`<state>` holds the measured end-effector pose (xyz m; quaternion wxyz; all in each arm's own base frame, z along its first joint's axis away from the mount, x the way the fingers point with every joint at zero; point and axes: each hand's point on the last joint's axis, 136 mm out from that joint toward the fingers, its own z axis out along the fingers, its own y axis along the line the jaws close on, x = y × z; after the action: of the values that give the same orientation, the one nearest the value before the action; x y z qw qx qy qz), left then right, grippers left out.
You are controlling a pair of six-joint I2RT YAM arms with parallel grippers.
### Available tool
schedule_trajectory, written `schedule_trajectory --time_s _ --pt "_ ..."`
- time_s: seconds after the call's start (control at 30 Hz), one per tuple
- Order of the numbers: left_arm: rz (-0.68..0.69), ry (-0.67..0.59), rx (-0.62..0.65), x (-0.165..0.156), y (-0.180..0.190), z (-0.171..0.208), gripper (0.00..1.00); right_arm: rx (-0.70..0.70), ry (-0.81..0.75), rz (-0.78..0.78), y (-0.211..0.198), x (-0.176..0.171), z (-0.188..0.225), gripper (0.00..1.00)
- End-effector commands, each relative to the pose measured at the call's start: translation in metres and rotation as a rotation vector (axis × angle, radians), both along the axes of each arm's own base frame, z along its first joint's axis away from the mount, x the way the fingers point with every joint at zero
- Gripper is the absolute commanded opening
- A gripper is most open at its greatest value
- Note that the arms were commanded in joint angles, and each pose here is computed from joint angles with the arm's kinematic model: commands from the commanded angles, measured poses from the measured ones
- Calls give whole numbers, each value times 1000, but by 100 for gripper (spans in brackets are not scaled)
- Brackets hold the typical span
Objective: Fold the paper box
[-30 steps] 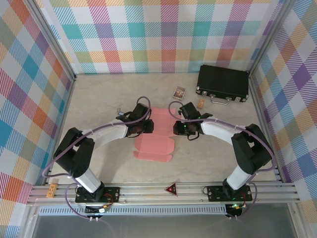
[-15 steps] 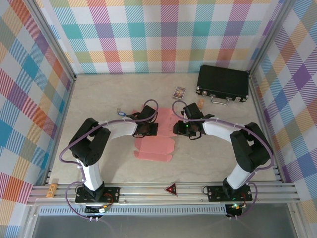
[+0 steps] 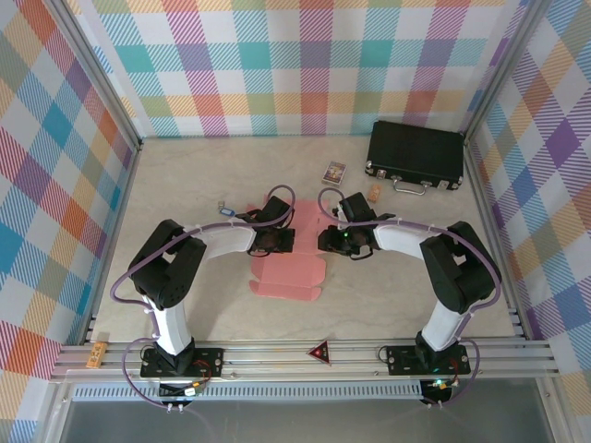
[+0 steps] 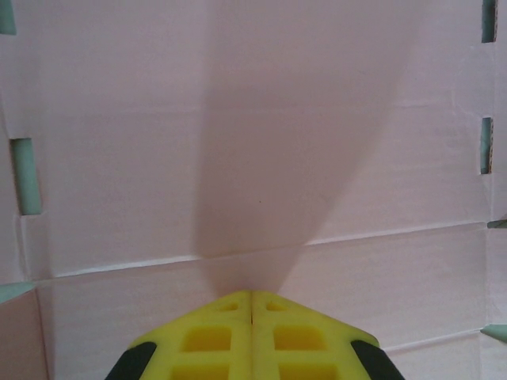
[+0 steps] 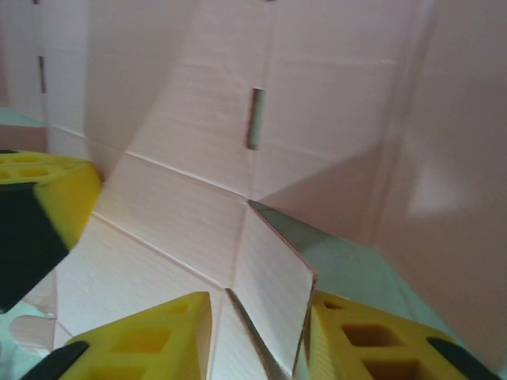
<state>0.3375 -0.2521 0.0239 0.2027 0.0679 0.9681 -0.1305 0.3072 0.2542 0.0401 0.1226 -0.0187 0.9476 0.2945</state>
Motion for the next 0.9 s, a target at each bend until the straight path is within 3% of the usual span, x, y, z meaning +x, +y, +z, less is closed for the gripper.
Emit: schedule_trajectory --time_s 0.0,0.2,0.87 --pt "5 63 66 -15 11 -25 0 81 -41 41 13 3 19 31" --pt "3 67 67 -15 10 -26 0 125 -46 93 28 3 22 25" --pt "-12 56 73 -13 10 -23 0 139 5 118 46 10 6 26"
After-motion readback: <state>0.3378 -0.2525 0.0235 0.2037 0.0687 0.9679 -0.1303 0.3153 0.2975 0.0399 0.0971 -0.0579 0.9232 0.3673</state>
